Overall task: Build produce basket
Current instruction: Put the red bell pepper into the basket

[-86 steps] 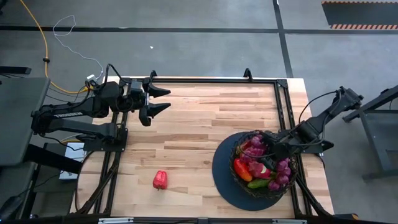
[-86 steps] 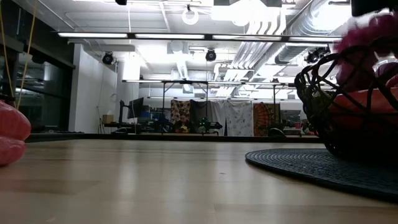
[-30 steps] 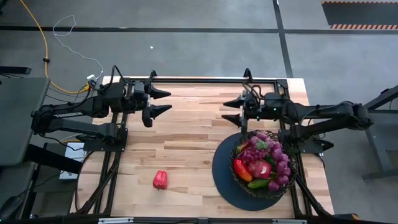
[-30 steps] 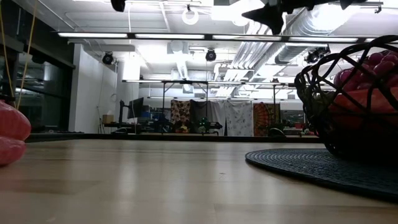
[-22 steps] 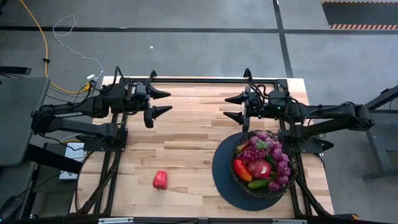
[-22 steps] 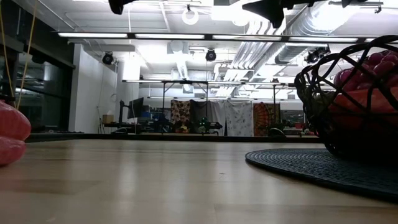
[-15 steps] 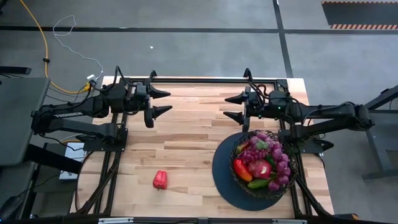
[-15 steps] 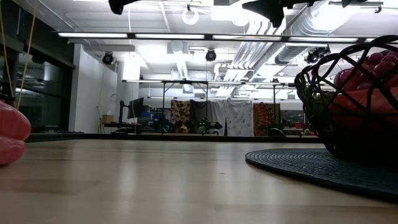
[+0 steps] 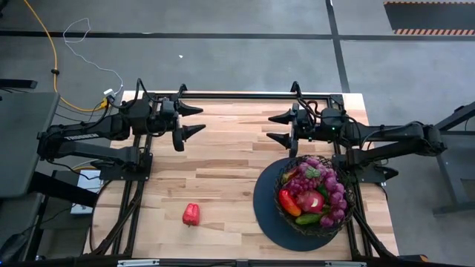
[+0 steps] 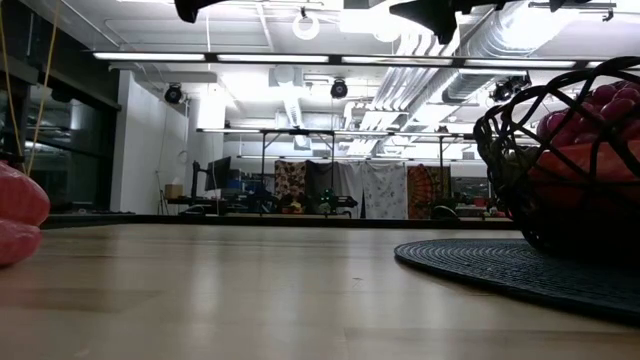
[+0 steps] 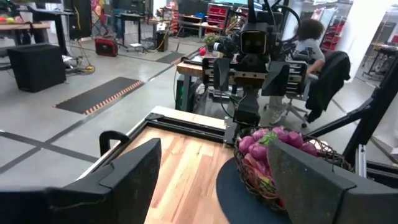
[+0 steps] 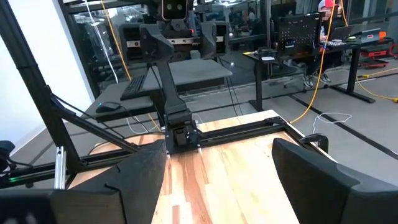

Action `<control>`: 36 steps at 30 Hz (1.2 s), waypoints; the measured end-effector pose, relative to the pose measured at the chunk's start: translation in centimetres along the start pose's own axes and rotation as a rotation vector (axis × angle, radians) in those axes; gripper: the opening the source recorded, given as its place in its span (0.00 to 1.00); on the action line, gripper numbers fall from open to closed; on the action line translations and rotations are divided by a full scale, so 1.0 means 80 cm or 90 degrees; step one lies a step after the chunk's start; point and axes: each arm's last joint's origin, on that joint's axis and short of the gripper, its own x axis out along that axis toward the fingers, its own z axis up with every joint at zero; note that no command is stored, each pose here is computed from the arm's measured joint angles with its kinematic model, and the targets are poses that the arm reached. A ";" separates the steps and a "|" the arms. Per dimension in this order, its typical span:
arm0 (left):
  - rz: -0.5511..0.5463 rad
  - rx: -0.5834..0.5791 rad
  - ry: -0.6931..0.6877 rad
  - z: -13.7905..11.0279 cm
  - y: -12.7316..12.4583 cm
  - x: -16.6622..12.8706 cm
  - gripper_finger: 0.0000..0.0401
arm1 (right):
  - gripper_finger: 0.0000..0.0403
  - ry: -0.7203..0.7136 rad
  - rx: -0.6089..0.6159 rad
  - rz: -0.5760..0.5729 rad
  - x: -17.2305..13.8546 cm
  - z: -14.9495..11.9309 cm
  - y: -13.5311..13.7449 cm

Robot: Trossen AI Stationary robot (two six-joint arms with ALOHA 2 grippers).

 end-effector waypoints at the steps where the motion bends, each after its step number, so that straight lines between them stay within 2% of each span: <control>1: 0.000 -0.006 0.000 0.000 0.000 0.000 0.71 | 0.70 0.000 0.000 0.000 0.000 0.000 0.000; 9: -0.036 -0.052 0.006 0.000 -0.002 0.000 0.86 | 0.70 0.001 -0.001 0.000 0.000 0.000 0.000; 13: -0.054 -0.062 -0.008 0.012 -0.004 -0.002 0.94 | 0.70 0.002 -0.001 0.000 0.000 0.000 0.000; 18: -0.058 -0.081 0.014 0.024 -0.011 0.002 0.98 | 0.70 0.005 -0.001 -0.001 0.000 -0.001 0.000; 22: -0.026 -0.141 0.126 0.027 -0.021 0.007 0.98 | 0.70 0.007 -0.001 -0.001 0.000 -0.001 0.000; 26: 0.052 -0.238 0.313 0.019 -0.036 0.010 0.98 | 0.70 0.010 -0.001 -0.002 0.000 -0.002 0.000; 31: 0.179 -0.351 0.547 -0.012 -0.057 0.005 0.98 | 0.70 0.016 -0.001 -0.002 0.000 -0.003 0.000; 36: 0.300 -0.442 0.722 -0.046 -0.092 -0.005 0.98 | 0.70 0.022 0.000 -0.003 0.000 -0.004 -0.001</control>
